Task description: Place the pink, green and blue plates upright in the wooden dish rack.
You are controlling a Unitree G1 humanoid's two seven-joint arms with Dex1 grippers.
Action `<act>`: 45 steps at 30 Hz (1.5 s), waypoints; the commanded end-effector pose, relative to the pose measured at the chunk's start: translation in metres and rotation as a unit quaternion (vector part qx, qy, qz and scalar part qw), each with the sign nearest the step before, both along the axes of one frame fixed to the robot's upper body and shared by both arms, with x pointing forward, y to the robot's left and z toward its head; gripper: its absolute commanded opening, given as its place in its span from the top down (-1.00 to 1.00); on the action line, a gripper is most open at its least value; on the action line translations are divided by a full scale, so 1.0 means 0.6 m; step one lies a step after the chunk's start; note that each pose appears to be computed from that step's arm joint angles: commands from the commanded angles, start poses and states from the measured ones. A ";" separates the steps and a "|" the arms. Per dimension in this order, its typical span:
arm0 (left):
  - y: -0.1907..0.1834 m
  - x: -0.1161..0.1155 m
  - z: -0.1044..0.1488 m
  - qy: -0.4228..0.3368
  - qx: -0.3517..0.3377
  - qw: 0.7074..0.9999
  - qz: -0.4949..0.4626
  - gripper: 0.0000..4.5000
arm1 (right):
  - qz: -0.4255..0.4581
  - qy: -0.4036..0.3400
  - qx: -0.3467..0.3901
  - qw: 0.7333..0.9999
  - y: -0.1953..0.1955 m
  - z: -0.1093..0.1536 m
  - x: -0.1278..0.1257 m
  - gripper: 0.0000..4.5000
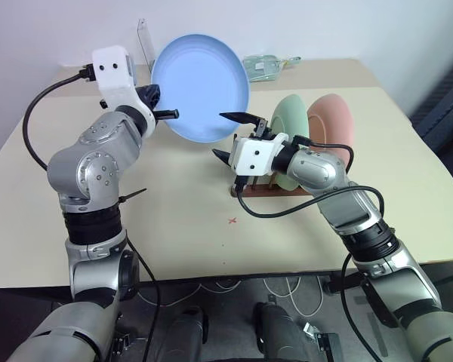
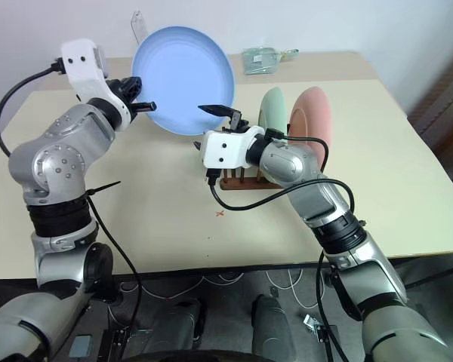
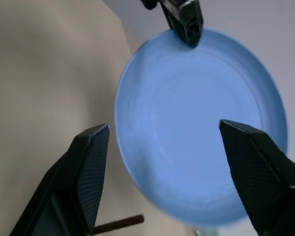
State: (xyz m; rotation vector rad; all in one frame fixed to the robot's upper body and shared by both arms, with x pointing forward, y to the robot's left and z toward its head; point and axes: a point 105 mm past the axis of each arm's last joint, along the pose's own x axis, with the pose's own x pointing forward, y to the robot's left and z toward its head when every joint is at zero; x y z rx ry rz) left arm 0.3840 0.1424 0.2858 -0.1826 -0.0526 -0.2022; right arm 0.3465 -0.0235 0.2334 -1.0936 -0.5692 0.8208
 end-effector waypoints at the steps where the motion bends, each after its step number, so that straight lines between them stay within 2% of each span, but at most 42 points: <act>1: -0.011 -0.026 0.055 -0.051 -0.013 0.998 -0.021 0.98 | 0.004 -0.032 -0.003 0.999 0.007 0.017 -0.003 -0.61; 6: -0.019 -0.042 0.073 -0.061 -0.030 0.997 -0.039 0.98 | -0.005 -0.039 -0.005 0.999 0.007 0.016 0.002 -0.61; 12: -0.021 -0.051 0.072 -0.055 -0.026 0.997 -0.043 0.98 | -0.021 -0.058 -0.017 0.998 0.003 0.018 0.013 -0.61; 15: -0.021 -0.053 0.072 -0.054 -0.024 0.997 -0.046 1.00 | -0.029 -0.071 -0.017 0.997 0.002 0.024 0.018 -0.25; 18: -0.022 -0.054 0.072 -0.054 -0.024 0.997 -0.047 1.00 | -0.032 -0.079 -0.016 0.996 0.001 0.028 0.019 0.36; 20: -0.022 -0.054 0.071 -0.053 -0.026 0.997 -0.048 1.00 | -0.033 -0.086 -0.016 0.996 0.001 0.030 0.019 0.86; 21: -0.023 -0.054 0.071 -0.053 -0.027 0.997 -0.049 1.00 | -0.033 -0.089 -0.014 0.995 0.002 0.032 0.019 0.97; 24: -0.022 -0.055 0.074 -0.061 -0.034 0.996 -0.050 1.00 | -0.032 -0.094 -0.012 0.995 0.003 0.035 0.018 0.97; 26: 0.007 -0.049 0.090 -0.094 -0.109 0.989 -0.019 1.00 | -0.025 -0.101 0.001 0.995 0.008 0.042 0.013 0.97; 27: 0.024 -0.045 0.092 -0.099 -0.140 0.985 0.003 0.72 | -0.021 -0.102 0.007 0.995 0.010 0.045 0.011 1.00; 28: 0.041 -0.043 0.096 -0.112 -0.168 0.979 0.018 0.64 | -0.015 -0.103 0.016 0.994 0.013 0.049 0.007 1.00; 32: 0.104 -0.037 0.098 -0.137 -0.150 0.974 0.102 -0.21 | 0.011 -0.091 0.044 0.995 0.022 0.058 -0.006 1.00; 36: 0.185 -0.033 0.082 -0.145 -0.153 0.959 0.187 -0.21 | 0.033 -0.048 0.100 0.993 0.027 0.068 -0.017 1.00; 37: 0.195 -0.033 0.077 -0.143 -0.137 0.960 0.200 -0.21 | 0.036 -0.034 0.116 0.992 0.027 0.071 -0.019 1.00; 38: 0.214 -0.032 0.056 -0.131 -0.092 0.962 0.222 -0.21 | 0.047 0.004 0.162 0.986 0.026 0.081 -0.025 1.00; 39: 0.231 -0.032 0.027 -0.113 -0.035 0.965 0.236 -0.21 | 0.067 0.065 0.231 0.968 0.023 0.096 -0.033 1.00; 41: 0.244 -0.033 -0.014 -0.089 0.044 0.967 0.233 -0.21 | 0.105 0.154 0.317 0.930 0.019 0.113 -0.049 1.00; 42: 0.240 -0.033 -0.033 -0.080 0.087 0.969 0.219 -0.21 | 0.119 0.190 0.349 0.910 0.015 0.119 -0.055 1.00; 45: 0.209 -0.034 -0.086 -0.059 0.159 0.974 0.150 -0.21 | 0.135 0.268 0.414 0.859 -0.003 0.124 -0.064 1.00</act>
